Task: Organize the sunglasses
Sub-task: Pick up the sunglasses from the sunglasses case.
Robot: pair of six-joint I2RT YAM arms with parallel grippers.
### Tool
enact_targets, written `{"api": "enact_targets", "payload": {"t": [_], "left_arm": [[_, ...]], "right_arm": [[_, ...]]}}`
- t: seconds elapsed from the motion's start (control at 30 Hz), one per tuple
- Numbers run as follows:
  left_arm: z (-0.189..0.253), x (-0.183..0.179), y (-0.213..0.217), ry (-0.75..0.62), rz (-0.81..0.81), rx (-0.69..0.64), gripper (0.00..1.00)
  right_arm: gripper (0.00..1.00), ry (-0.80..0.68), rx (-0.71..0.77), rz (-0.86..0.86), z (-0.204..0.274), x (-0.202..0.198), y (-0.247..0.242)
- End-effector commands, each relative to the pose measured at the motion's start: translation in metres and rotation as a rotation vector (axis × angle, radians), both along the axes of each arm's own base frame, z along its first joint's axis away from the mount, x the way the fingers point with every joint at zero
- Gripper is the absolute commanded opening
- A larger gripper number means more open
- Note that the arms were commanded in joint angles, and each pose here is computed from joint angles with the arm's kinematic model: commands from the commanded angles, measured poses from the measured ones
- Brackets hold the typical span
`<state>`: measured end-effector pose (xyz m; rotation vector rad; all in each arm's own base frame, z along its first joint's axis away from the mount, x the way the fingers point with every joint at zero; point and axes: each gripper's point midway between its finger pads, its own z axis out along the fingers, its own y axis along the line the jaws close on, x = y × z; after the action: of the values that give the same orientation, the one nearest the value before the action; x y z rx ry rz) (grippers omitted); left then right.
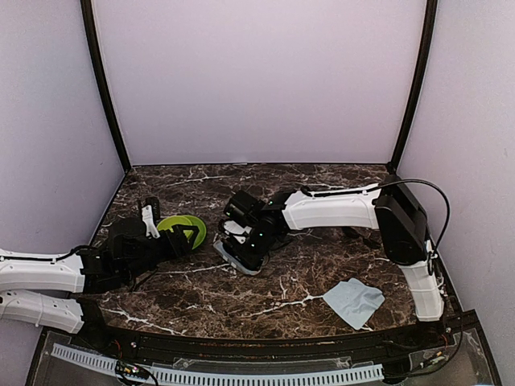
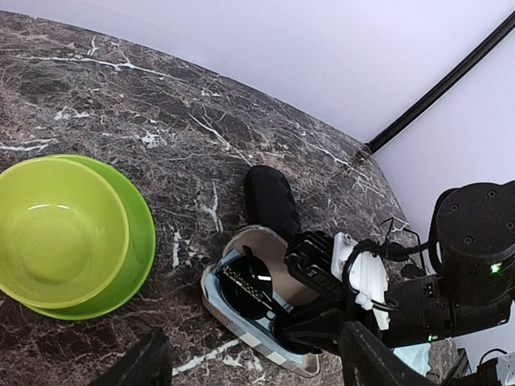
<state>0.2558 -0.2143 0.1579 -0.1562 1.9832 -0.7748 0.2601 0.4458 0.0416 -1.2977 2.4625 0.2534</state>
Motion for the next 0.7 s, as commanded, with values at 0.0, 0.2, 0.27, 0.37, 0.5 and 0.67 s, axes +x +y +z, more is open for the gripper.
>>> {"api": "enact_targets", "payload": {"t": [0.0,0.2,0.27,0.37,0.5,0.67], "left_arm": [[-0.005,-0.001,0.000,0.003,-0.004,-0.007,0.74],[-0.010,-0.001,-0.002,0.014,-0.015,-0.009,0.74],[-0.012,-0.001,-0.003,0.019,-0.016,-0.010,0.74],[-0.014,-0.002,-0.004,0.024,-0.020,-0.011,0.74],[-0.017,-0.002,-0.005,0.029,-0.023,-0.007,0.74],[-0.020,-0.002,-0.006,0.034,-0.026,-0.006,0.74]], "right_arm": [[0.11,-0.041,0.039,0.005,0.020,0.001,0.011],[0.08,-0.063,0.053,0.003,0.031,0.002,0.012],[0.08,-0.070,0.057,0.001,0.035,0.002,0.012],[0.07,-0.080,0.062,0.000,0.041,0.002,0.012],[0.07,-0.093,0.074,-0.002,0.051,0.003,0.012],[0.06,-0.108,0.089,-0.002,0.063,0.004,0.013]]}}
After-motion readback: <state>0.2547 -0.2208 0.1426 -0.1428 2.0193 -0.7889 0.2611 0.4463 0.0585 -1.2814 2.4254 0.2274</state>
